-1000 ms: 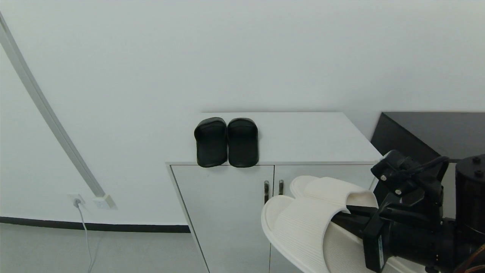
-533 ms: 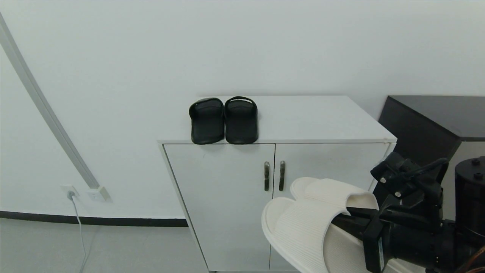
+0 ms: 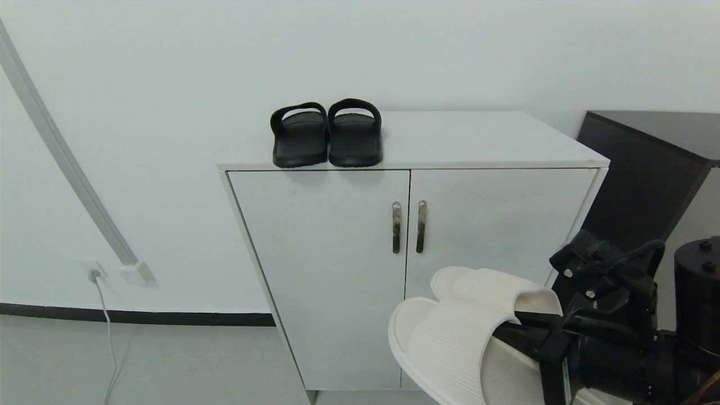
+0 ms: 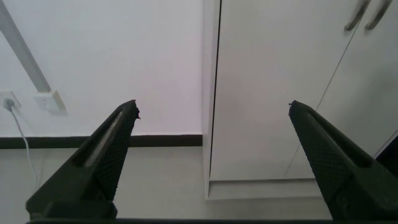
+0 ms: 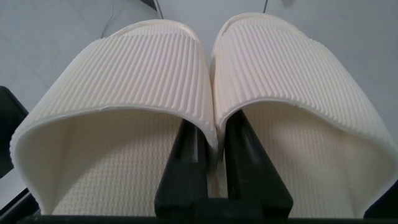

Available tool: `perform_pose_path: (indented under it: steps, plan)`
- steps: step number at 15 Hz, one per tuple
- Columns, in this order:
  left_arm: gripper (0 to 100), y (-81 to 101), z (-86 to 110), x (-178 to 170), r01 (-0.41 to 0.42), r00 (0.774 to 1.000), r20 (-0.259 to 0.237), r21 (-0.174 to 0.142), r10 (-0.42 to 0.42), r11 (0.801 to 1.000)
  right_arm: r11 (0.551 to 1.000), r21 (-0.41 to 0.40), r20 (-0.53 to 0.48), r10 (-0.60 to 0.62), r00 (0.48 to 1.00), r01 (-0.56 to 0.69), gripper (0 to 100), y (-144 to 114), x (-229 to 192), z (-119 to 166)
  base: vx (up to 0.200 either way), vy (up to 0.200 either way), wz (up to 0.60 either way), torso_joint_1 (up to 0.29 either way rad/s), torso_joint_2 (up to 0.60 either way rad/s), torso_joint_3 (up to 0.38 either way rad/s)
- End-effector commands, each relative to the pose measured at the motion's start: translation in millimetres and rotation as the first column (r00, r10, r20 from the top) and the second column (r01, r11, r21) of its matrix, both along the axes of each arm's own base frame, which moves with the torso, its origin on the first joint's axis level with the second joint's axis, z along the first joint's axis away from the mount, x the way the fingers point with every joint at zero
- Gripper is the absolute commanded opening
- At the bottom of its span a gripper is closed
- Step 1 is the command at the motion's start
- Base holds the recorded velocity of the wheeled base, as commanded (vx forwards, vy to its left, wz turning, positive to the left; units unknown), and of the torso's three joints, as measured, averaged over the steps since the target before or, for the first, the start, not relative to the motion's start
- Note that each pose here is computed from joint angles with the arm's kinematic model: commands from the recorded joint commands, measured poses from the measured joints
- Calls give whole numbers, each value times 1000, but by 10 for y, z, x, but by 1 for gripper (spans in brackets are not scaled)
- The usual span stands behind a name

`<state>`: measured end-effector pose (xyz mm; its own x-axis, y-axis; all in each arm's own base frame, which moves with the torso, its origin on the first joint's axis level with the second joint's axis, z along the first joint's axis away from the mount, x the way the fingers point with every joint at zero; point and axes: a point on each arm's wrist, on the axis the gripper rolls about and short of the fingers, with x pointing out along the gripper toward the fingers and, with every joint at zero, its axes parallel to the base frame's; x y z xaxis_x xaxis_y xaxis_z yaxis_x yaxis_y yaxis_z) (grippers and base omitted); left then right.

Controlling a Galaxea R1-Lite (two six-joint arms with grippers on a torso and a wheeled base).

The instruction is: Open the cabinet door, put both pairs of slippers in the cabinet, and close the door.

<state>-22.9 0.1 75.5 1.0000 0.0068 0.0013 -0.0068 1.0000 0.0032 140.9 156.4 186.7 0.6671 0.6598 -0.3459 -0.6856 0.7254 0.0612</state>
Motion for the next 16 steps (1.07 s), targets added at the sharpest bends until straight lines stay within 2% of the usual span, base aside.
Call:
perform_pose_path:
  steps: [1, 10, 15, 16]
  plan:
    - [100, 0, 0, 1, -1, 1000, -1, 0, 1, 1000, 1000, -3, -2, 2, 1000, -2, 0, 5, 1, -9, 0, 0, 0, -110, 466, 339]
    - [100, 0, -1, 1, 1, 1000, -3, 8, -1, 1000, 1000, -11, -11, 3, 1000, -3, 0, 5, 0, -40, 0, 0, 0, -63, 441, 372]
    - [100, 0, 3, 0, -1, 1000, -1, 11, 1, 1000, 1000, -21, -6, 5, 1000, -5, 0, -4, -3, -52, 0, 0, 0, 0, 21, 16]
    - [100, 0, 42, -5, -1, 1000, 8, 26, 1, 1000, 1000, -27, 2, 9, 1000, -9, 0, -6, -5, -48, 0, 0, 0, 0, 0, 0]
